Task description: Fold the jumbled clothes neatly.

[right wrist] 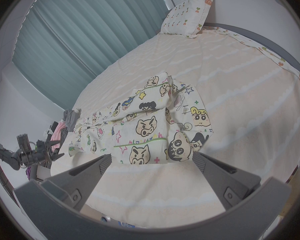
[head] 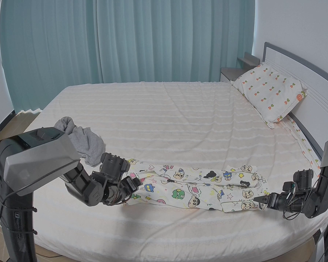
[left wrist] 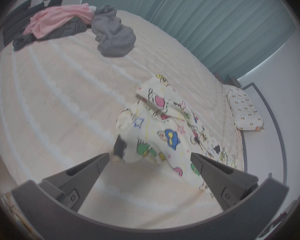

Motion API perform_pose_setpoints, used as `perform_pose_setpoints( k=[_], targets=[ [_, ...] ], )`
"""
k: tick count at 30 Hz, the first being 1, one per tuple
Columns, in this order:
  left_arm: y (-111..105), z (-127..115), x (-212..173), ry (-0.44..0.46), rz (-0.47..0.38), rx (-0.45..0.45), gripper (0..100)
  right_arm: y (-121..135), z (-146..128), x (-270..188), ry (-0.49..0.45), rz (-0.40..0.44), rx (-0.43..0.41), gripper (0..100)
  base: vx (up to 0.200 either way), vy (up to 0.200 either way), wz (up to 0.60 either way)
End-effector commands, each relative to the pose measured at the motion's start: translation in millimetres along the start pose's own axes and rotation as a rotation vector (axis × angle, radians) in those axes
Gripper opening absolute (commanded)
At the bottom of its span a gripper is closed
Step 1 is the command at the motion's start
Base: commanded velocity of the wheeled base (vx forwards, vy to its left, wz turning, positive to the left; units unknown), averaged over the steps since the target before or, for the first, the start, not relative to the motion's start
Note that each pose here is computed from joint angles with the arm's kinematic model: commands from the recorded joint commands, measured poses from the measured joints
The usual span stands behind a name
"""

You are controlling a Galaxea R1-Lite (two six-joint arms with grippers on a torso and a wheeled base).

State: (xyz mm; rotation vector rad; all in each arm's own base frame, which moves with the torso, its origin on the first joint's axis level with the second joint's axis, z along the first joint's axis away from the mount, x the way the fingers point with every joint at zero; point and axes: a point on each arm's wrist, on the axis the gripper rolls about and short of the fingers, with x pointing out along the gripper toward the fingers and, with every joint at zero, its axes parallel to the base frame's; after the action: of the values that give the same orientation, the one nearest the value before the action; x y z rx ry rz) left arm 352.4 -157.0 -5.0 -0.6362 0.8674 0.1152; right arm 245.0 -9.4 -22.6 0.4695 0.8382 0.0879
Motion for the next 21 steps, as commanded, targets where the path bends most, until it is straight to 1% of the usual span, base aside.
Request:
perform_pose_setpoints(
  k=[1, 2, 4, 5, 7, 8, 9, 12, 16, 21],
  targets=[
    [-1.5, 12.0, 23.3, -0.040, 0.042, 0.061, 100, 0.6, -1.7, -1.3, 0.001, 0.002, 0.000, 100, 0.000, 0.000, 0.00],
    [2.2, 16.1, 23.4, -0.038, 0.053, 0.105, 100, 0.7, -1.4, -1.3, -0.005, 0.004, -0.002, 100, 0.000, 0.000, 0.00],
    [11.8, 28.9, 24.7, -0.049, 0.068, 0.160, 100, 0.7, -1.2, -1.0, -0.010, 0.006, -0.004, 100, 0.000, 0.000, 0.00],
    [14.2, 33.3, 25.6, -0.053, 0.069, 0.173, 100, 0.7, -1.7, -1.4, -0.010, 0.006, -0.004, 100, 0.000, 0.000, 0.00],
    [21.6, 45.8, 26.9, -0.049, 0.060, 0.217, 100, 0.6, -2.4, -2.0, -0.009, 0.005, -0.005, 100, 0.000, 0.000, 0.00],
    [22.7, 48.0, 26.5, -0.047, 0.057, 0.223, 100, 0.9, -2.6, -1.9, -0.008, 0.006, -0.006, 100, 0.000, 0.000, 0.00],
    [29.0, 55.5, 27.3, -0.026, 0.043, 0.274, 100, 1.1, -2.6, -2.3, -0.009, 0.007, -0.007, 100, 0.000, 0.000, 0.00],
    [35.3, 64.7, 30.7, -0.026, 0.045, 0.352, 100, 1.7, -2.8, -2.1, -0.008, 0.008, -0.009, 100, 0.000, 0.000, 0.00],
    [33.1, 68.0, 46.8, -0.028, 0.020, 0.372, 100, 2.2, -2.9, -2.2, -0.010, 0.010, -0.012, 100, 0.000, 0.000, 0.00],
    [23.7, 69.7, 60.8, -0.012, -0.051, 0.383, 100, 2.2, -3.5, -3.1, -0.009, 0.010, -0.013, 100, 0.000, 0.000, 0.00]
  ],
)
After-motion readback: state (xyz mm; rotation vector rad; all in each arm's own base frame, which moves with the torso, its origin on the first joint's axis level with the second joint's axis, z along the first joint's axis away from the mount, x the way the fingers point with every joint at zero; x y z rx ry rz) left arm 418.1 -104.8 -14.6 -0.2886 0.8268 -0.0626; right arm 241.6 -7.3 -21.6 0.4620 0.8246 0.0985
